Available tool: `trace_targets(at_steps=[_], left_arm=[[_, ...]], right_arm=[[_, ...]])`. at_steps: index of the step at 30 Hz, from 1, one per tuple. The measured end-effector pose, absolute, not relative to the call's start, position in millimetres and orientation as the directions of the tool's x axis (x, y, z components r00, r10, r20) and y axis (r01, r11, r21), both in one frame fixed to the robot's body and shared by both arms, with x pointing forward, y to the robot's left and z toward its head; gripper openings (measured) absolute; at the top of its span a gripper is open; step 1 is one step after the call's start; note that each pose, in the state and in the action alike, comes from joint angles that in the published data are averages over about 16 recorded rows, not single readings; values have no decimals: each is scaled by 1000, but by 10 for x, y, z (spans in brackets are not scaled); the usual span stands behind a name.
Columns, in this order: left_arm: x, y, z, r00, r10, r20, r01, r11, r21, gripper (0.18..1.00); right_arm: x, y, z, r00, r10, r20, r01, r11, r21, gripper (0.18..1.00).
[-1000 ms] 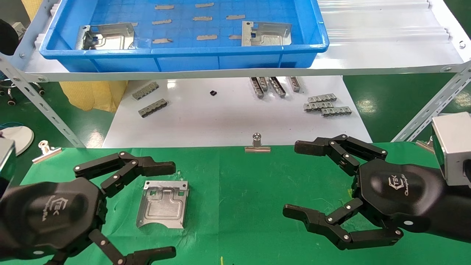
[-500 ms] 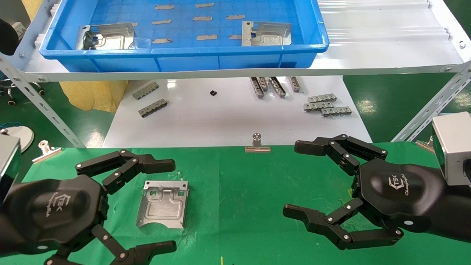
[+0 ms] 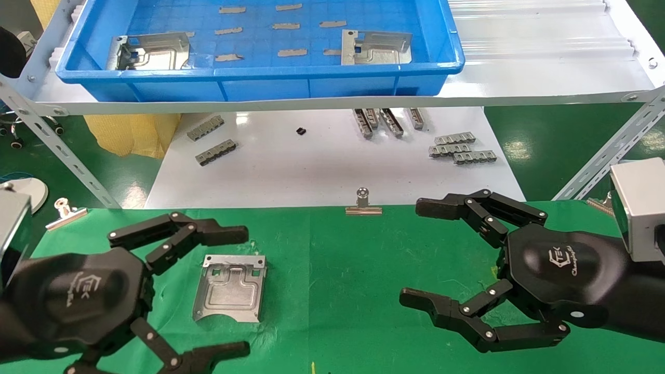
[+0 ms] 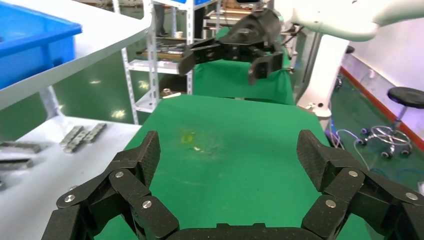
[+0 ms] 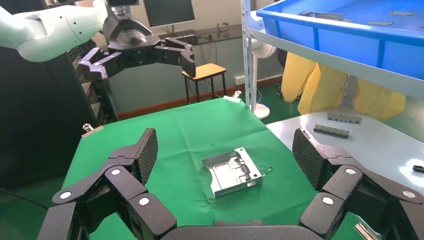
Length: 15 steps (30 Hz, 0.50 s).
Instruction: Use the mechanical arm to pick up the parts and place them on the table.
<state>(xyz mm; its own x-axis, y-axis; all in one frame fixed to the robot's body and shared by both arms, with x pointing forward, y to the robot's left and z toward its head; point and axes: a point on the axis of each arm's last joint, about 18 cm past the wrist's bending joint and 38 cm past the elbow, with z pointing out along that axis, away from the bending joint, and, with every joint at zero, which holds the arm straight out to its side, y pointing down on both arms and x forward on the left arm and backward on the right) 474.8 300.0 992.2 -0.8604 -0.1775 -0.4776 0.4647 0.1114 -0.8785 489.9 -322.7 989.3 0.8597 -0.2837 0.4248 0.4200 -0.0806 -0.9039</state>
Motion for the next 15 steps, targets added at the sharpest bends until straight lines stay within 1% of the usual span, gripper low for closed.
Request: trace_targets(at_steps=[15], left_arm=[[4749,3001,9922,-860,-177,-478,465,111,-878,1001]], right_arm=[[4862,-3172,9902,862,-256,438,431,-87,-898,1000]])
